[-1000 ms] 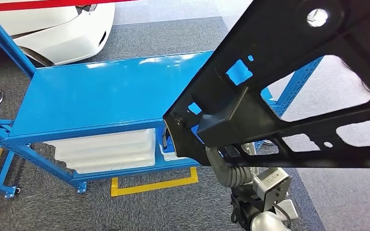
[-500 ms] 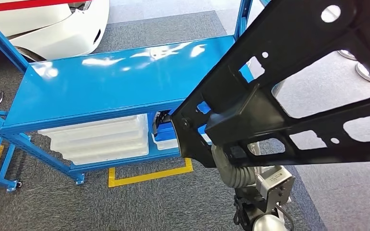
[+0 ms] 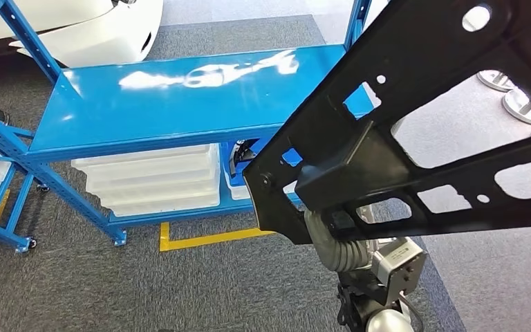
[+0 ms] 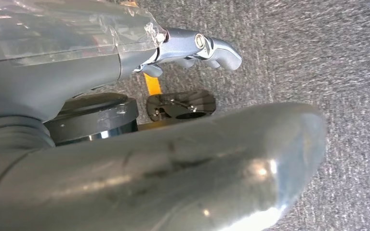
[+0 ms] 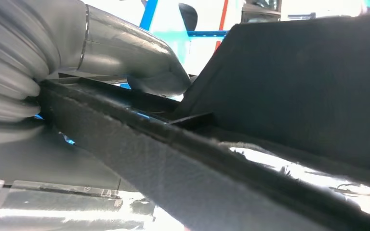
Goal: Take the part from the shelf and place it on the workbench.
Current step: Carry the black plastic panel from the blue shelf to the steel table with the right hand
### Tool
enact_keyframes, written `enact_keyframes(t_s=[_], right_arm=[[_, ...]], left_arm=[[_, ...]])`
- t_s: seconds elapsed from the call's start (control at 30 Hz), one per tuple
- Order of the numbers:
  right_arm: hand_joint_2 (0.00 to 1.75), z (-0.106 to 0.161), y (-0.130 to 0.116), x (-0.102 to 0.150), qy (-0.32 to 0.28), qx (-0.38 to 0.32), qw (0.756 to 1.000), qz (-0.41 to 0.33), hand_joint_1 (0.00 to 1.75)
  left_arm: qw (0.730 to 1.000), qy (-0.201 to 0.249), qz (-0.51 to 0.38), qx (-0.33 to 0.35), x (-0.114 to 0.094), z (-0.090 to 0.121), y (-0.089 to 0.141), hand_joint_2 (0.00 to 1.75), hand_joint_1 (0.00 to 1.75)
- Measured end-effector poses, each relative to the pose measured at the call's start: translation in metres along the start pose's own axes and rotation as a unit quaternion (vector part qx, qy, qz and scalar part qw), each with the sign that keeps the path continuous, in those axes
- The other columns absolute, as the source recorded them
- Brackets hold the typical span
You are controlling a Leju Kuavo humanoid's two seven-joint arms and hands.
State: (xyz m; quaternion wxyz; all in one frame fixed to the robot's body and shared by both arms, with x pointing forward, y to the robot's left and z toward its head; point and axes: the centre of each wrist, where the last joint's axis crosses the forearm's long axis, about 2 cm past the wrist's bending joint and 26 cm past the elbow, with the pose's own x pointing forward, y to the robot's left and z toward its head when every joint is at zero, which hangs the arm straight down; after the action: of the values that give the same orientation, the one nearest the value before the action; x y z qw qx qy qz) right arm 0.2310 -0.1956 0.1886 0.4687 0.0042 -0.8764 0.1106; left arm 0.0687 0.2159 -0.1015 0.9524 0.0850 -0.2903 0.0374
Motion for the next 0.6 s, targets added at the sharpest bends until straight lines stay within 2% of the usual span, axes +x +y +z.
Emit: enact_keyframes(t_s=[0.6], right_arm=[[1.75,-0.0008,-0.0002,0.0006,0.0,0.012,1.0,0.01,1.75]], left_arm=[[1.0,0.008,0.002,0.005,-0.0009,0.0004,0.0002,0.0,0.0]])
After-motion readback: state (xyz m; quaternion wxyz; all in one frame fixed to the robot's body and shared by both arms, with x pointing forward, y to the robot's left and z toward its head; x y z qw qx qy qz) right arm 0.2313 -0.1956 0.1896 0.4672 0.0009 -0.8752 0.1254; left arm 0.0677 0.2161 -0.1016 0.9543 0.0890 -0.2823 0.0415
